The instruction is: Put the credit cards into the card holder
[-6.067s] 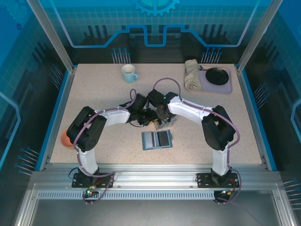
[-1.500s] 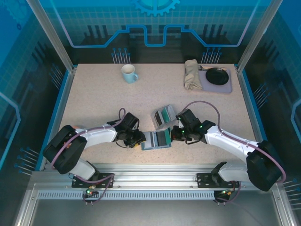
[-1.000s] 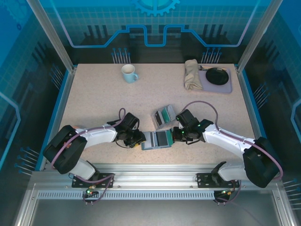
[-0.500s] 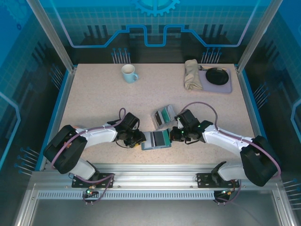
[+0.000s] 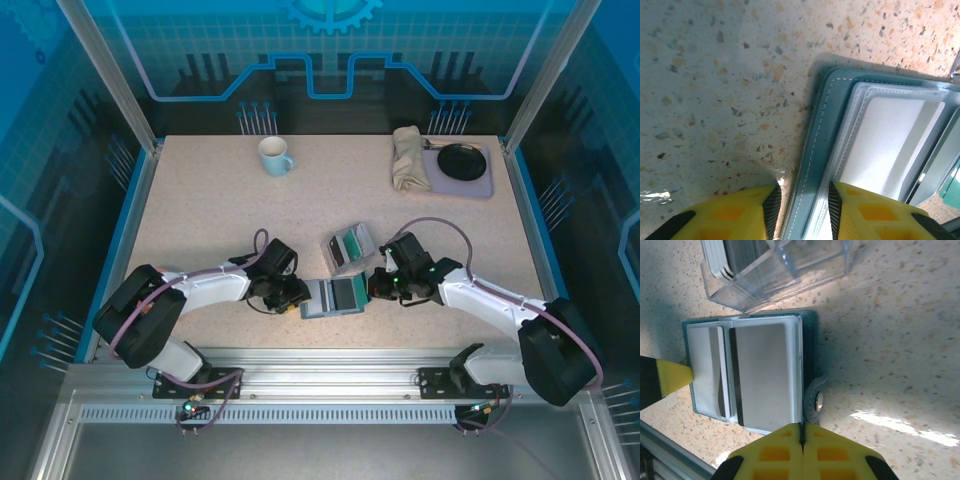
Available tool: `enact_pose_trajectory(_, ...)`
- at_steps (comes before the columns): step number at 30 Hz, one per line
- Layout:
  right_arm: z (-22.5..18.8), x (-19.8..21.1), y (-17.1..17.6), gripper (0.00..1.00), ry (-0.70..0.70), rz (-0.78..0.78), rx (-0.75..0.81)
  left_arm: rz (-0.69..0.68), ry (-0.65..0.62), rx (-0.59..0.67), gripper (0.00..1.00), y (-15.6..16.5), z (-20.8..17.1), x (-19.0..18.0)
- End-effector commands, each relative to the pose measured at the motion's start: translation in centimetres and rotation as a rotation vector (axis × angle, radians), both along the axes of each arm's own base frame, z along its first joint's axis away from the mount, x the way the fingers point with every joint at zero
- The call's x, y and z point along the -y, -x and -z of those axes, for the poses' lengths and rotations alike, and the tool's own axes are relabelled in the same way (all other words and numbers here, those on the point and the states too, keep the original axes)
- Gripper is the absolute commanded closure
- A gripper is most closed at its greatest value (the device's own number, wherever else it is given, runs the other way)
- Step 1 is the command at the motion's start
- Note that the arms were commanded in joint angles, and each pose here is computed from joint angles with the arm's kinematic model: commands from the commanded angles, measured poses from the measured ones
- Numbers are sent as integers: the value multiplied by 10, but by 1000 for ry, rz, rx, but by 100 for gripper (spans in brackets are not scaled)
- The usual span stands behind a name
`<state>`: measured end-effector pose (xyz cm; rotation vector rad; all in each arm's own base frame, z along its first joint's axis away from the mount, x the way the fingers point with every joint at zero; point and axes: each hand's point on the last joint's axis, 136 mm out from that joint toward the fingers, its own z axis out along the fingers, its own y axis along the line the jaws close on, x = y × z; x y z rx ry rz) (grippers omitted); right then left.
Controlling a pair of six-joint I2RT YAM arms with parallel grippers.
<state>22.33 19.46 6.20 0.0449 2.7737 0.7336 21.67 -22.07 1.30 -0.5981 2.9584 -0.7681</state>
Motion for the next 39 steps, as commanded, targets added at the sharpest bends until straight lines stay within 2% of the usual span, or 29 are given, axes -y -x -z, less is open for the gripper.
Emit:
enact_pose_trajectory(1,-1,11,1,100,32,-1,4,45,12,1,65,2,14,15)
enact_pose_trajectory(12,-2,1,0,100,-34,-15,9,45,11,3,65,2,13,16)
enact_pose_trajectory(23,15,-5,2,100,-52,-23,-29,49,11,1,65,2,14,17)
enact_pose_trajectory(39,-15,-26,-1,100,-217,-20,-4,52,12,-1,65,1,15,19)
